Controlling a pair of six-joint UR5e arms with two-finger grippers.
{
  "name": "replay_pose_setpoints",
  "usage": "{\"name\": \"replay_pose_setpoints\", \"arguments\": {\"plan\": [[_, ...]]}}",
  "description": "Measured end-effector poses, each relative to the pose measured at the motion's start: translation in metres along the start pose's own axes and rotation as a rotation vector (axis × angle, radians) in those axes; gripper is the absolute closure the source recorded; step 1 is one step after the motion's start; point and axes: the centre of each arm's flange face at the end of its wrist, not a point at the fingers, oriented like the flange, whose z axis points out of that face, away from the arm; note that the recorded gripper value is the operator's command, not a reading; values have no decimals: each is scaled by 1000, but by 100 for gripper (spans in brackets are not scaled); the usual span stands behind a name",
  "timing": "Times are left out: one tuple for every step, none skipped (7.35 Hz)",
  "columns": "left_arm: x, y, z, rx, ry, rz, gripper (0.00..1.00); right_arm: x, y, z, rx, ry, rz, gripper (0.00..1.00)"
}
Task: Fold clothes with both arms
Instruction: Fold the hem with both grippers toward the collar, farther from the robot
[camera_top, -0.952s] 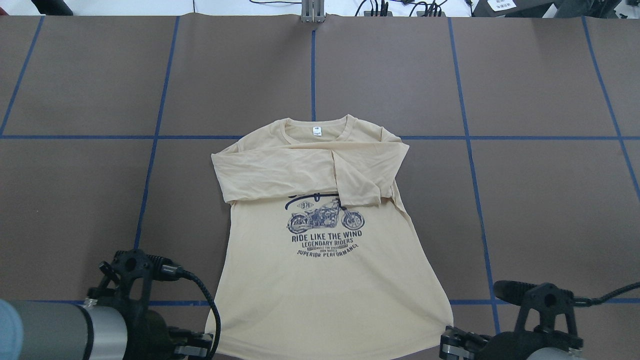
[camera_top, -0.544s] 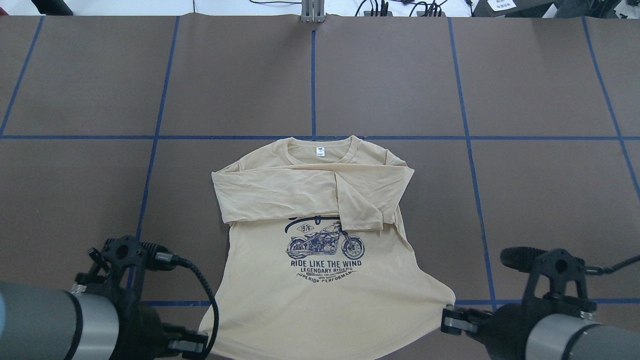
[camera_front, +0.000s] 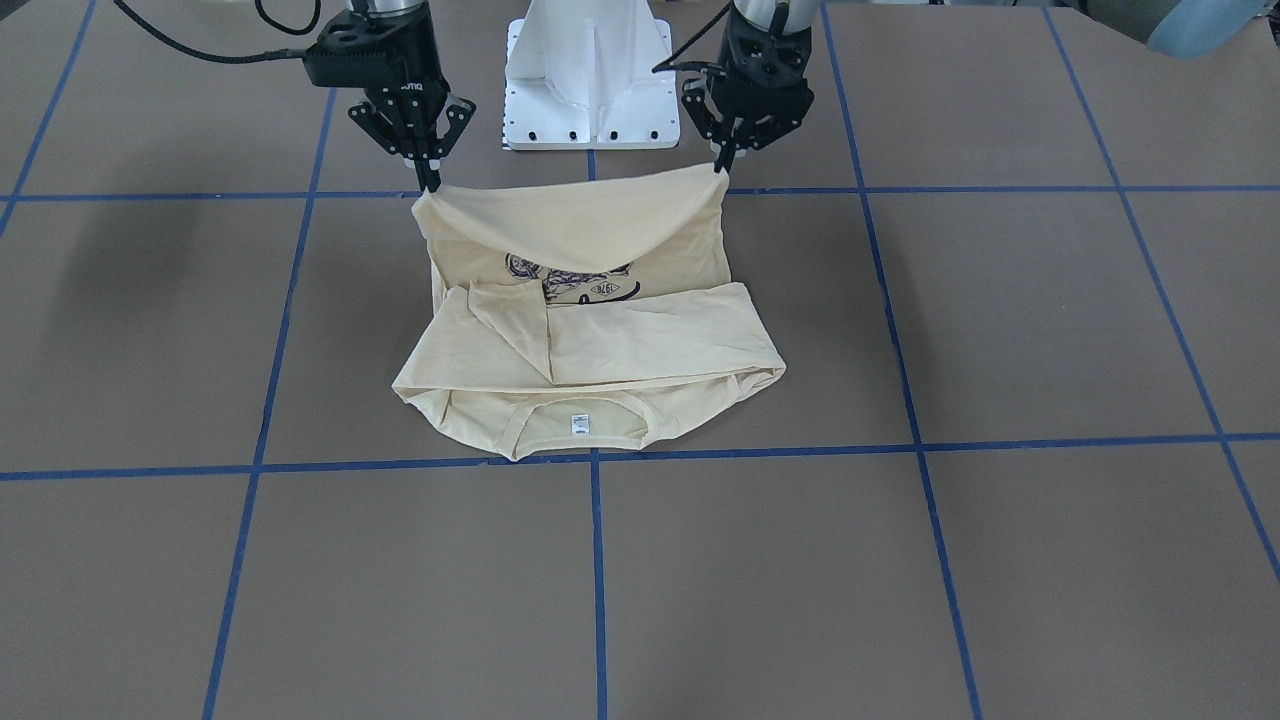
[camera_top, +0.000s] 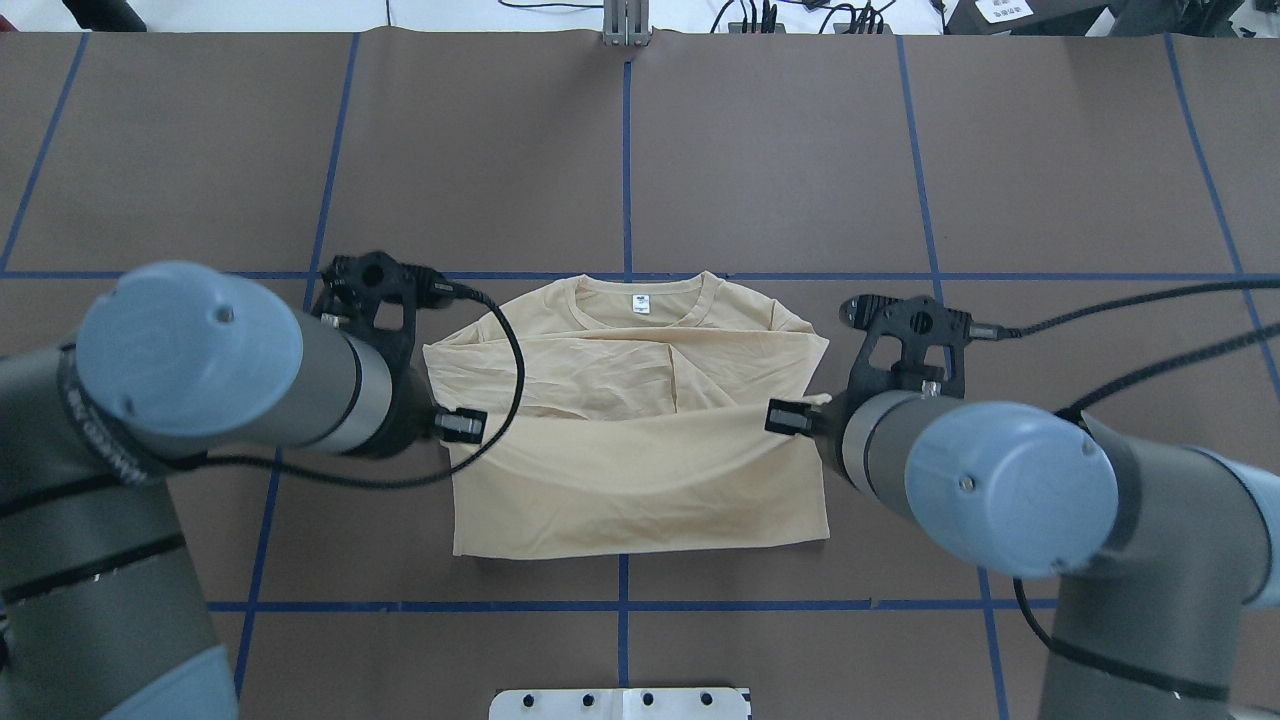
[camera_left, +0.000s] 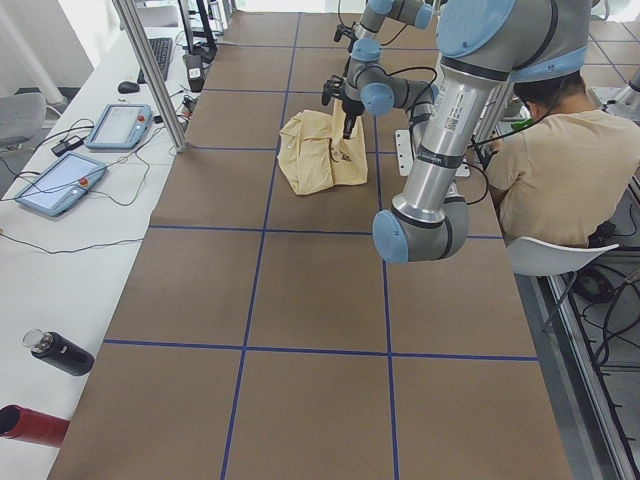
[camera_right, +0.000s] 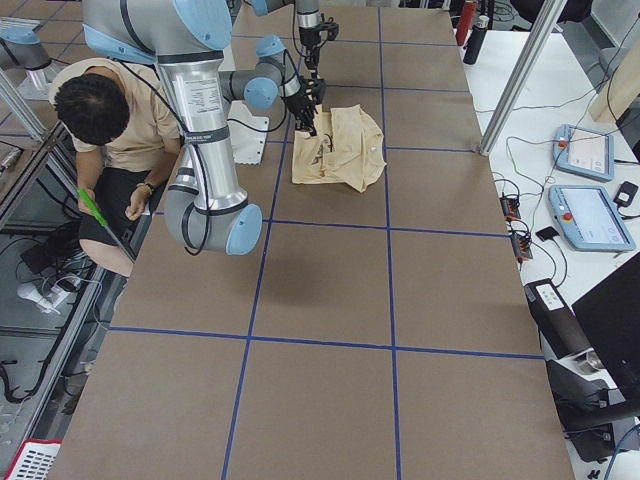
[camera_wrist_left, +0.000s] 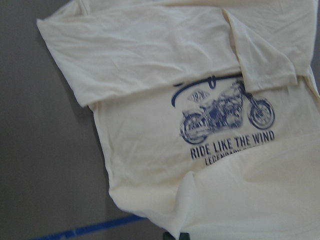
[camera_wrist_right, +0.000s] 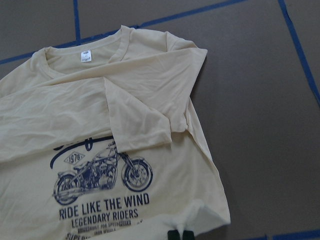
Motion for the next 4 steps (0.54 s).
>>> {"name": "replay_pose_setpoints", "arguments": {"plan": [[-19,-34,1,43,-36,10,100,1,-32,16,24,17,4,100],[-31,-57,3,81,-65,13,100,2,-58,26,44,32,12,100],[-35,-74,13,110,-91,11,100,-4,-74,36,57,45,20,100],[-37,-88,33,124,-112,8,100,-15,-84,55,63,70,25,100]]}}
